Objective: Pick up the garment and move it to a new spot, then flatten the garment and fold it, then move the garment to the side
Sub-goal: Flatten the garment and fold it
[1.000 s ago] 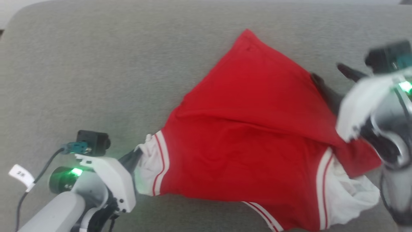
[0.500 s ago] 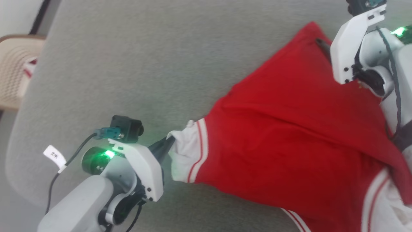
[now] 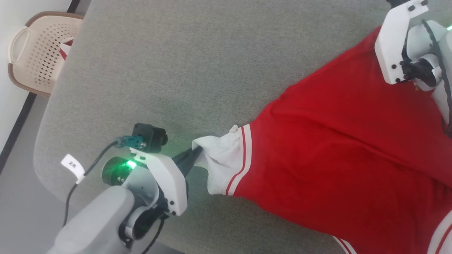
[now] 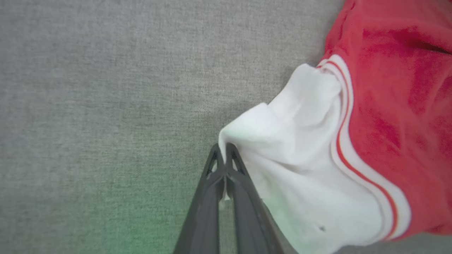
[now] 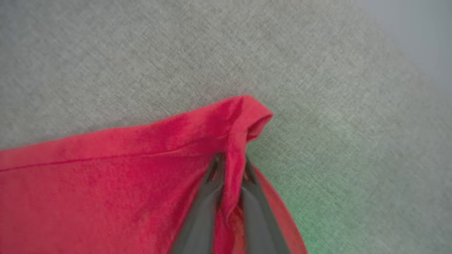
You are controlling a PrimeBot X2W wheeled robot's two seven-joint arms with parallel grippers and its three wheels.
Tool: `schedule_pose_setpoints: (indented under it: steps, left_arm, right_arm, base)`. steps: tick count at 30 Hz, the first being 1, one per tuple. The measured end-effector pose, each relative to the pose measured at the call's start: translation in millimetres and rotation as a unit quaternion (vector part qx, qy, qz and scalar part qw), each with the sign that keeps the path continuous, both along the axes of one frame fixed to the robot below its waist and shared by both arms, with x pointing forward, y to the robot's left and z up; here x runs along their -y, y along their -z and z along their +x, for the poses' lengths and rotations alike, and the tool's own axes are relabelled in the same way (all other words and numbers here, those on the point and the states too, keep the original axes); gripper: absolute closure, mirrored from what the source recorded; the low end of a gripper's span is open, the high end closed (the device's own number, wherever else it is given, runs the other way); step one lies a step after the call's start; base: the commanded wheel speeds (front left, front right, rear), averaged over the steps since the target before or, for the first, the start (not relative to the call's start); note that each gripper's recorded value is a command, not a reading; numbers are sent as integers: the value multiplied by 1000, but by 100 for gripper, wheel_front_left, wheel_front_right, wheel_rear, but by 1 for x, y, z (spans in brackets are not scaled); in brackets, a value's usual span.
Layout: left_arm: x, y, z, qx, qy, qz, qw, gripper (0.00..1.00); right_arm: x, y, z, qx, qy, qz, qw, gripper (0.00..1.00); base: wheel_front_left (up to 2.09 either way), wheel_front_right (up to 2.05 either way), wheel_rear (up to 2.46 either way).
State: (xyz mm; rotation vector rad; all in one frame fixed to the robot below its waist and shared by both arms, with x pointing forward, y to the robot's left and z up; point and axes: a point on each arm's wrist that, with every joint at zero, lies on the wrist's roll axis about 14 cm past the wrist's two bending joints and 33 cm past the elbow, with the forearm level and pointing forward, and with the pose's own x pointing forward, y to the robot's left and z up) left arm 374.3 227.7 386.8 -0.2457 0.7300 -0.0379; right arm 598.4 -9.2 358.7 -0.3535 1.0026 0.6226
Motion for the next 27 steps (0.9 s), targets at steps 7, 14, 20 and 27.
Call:
schedule_pose_setpoints:
  steps: [7,14,20,27]
  left_arm:
    - [-10,-21,24,29,19,23,999,100]
    - [-30,-89,74,99,48,74,991,100]
    - [-34,-177,117,176,76,113,975,100]
    - [-30,-256,150,234,90,144,957,100]
  right_arm:
    - [12,-26,4,41,11,33,999,100]
    - [30,-89,5,127,4,67,990,100]
    - [55,-163,5,204,18,102,974,100]
    - [81,-243,-5,280,35,129,951,100]
  base:
    - [0,0,0]
    - [0,0,0]
    - [0,0,0]
    - [0,0,0]
